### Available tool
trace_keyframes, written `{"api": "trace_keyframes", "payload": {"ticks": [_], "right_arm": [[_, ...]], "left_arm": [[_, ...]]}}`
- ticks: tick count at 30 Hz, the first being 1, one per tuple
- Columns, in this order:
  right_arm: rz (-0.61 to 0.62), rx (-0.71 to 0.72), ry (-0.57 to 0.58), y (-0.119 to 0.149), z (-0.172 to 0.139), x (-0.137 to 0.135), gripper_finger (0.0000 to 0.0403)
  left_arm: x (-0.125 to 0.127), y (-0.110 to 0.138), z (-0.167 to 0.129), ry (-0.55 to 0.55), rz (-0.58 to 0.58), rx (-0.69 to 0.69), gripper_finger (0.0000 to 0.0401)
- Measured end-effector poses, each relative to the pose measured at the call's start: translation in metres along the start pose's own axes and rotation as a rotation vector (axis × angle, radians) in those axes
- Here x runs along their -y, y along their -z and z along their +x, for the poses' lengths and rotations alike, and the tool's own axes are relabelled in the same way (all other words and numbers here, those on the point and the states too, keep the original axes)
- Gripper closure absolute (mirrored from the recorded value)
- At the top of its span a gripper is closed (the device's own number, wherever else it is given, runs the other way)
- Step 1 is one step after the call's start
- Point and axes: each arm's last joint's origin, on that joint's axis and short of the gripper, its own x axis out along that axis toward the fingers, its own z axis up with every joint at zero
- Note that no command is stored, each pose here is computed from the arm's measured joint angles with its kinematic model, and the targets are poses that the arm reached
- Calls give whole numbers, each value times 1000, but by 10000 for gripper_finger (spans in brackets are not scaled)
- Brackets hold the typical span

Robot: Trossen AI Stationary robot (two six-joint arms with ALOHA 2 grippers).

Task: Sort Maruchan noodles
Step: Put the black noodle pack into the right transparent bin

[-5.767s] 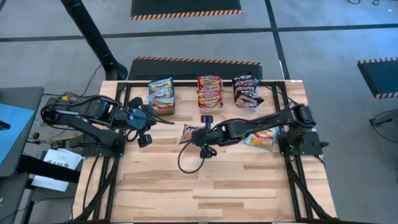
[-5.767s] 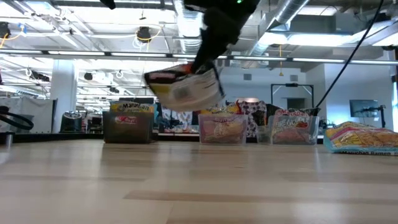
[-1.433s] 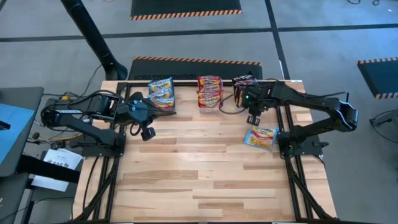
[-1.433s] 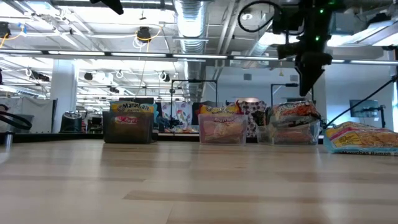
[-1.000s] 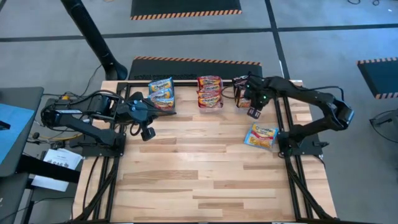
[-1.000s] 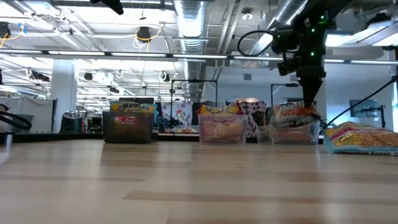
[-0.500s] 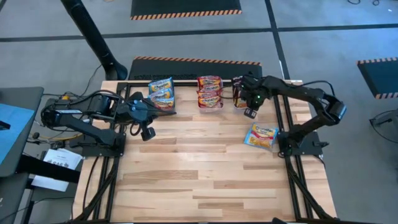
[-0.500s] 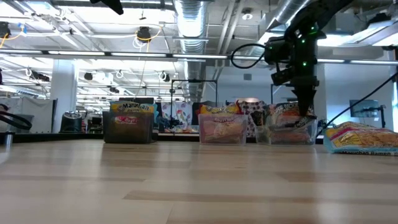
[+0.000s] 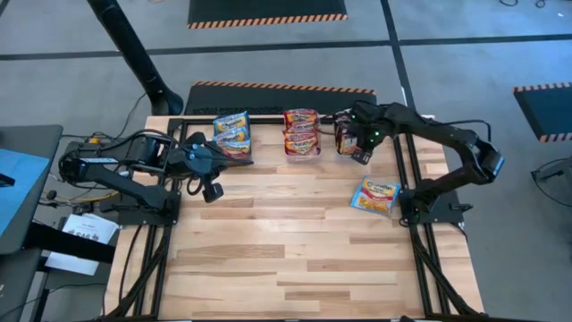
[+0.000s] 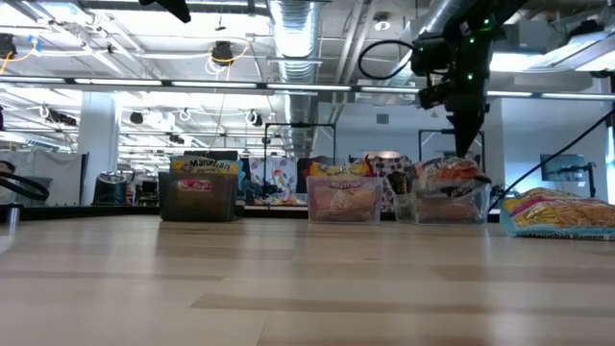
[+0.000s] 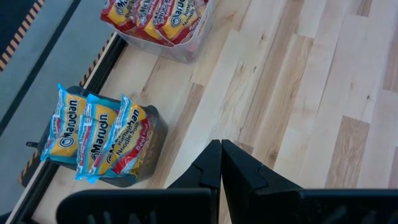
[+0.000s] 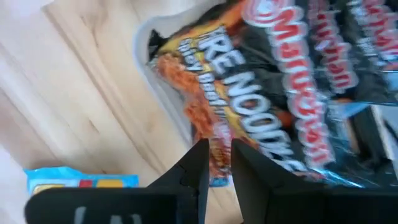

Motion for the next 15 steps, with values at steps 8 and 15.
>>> {"api": "trace_keyframes", "payload": {"ticks": [8,15], "right_arm": [[39,-36,3,8,-3,9,312],[66,-132,-10,3,19,14,312]], "left_arm": [[0,0,0,0,0,0,401],[0,0,0,0,-6,0,401]]}}
